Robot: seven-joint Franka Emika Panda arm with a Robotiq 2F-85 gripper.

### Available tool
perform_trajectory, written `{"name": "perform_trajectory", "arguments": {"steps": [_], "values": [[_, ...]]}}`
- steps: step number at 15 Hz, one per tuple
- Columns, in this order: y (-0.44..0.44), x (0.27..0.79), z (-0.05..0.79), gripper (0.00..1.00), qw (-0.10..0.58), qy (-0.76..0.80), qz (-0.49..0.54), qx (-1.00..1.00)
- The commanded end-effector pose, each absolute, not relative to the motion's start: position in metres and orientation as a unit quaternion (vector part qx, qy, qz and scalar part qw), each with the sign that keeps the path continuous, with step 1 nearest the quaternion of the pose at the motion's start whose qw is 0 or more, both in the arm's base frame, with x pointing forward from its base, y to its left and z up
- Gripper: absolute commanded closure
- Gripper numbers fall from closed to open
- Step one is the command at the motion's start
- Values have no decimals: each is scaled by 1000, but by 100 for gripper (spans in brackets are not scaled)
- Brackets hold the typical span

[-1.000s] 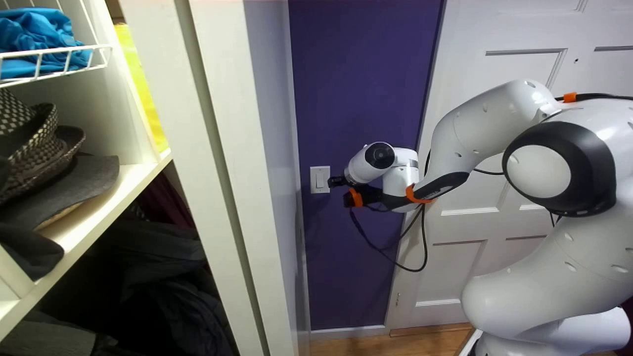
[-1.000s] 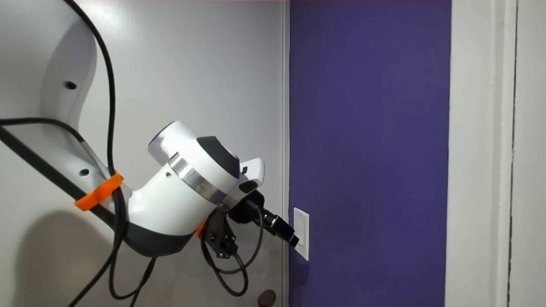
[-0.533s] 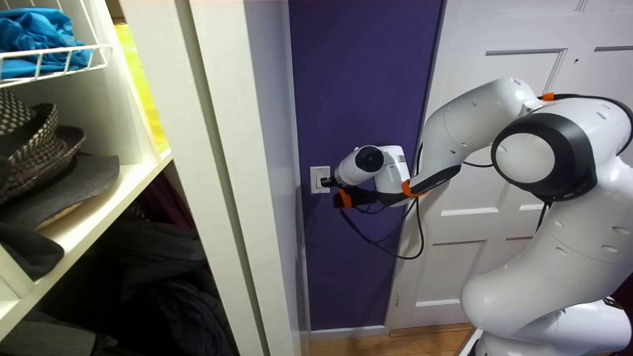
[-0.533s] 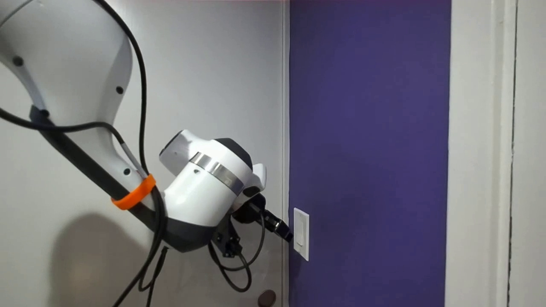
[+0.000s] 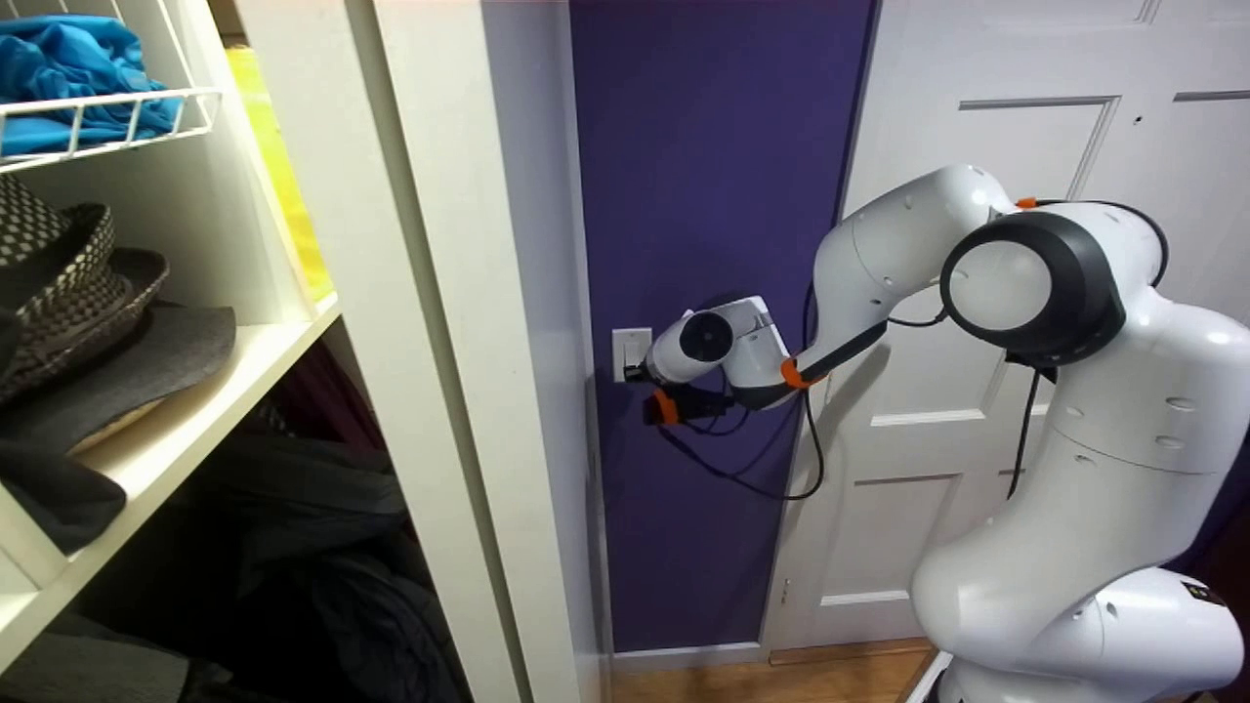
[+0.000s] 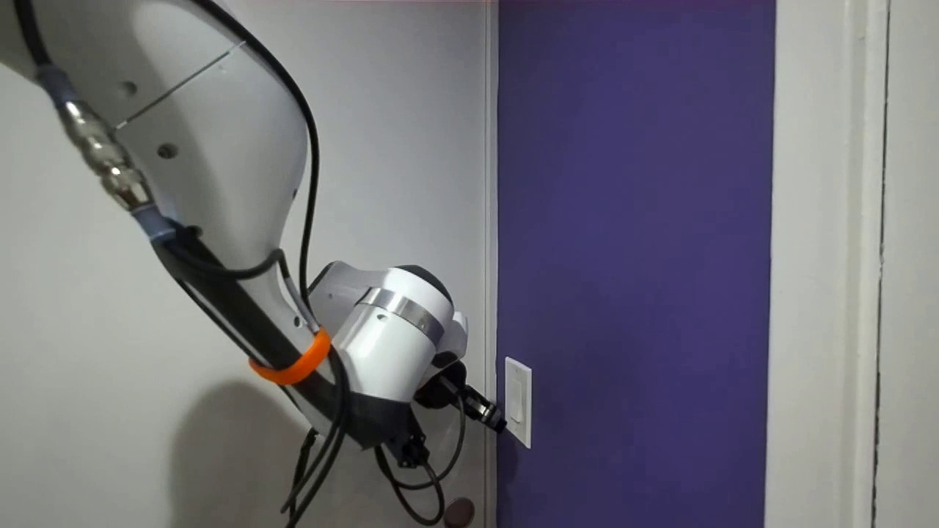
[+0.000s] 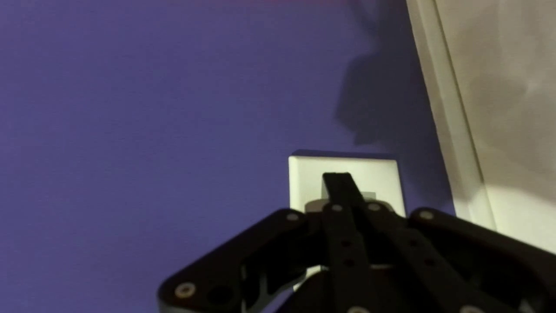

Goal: Flip the light switch on the wall

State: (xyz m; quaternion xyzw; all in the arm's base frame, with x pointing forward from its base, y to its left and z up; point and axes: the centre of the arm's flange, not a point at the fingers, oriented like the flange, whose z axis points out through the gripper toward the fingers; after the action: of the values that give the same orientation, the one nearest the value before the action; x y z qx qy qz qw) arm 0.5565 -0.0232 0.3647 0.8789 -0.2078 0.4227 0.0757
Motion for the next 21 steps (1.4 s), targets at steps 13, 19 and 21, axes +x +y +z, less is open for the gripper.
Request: {"name": "perform_trajectory", "arguments": {"steps": [13, 19, 21], "values": [[-15, 586, 347, 100, 74, -182, 460, 866], [-21, 588, 349, 100, 81, -182, 470, 860], [-22, 589, 347, 100, 80, -182, 472, 859]]}}
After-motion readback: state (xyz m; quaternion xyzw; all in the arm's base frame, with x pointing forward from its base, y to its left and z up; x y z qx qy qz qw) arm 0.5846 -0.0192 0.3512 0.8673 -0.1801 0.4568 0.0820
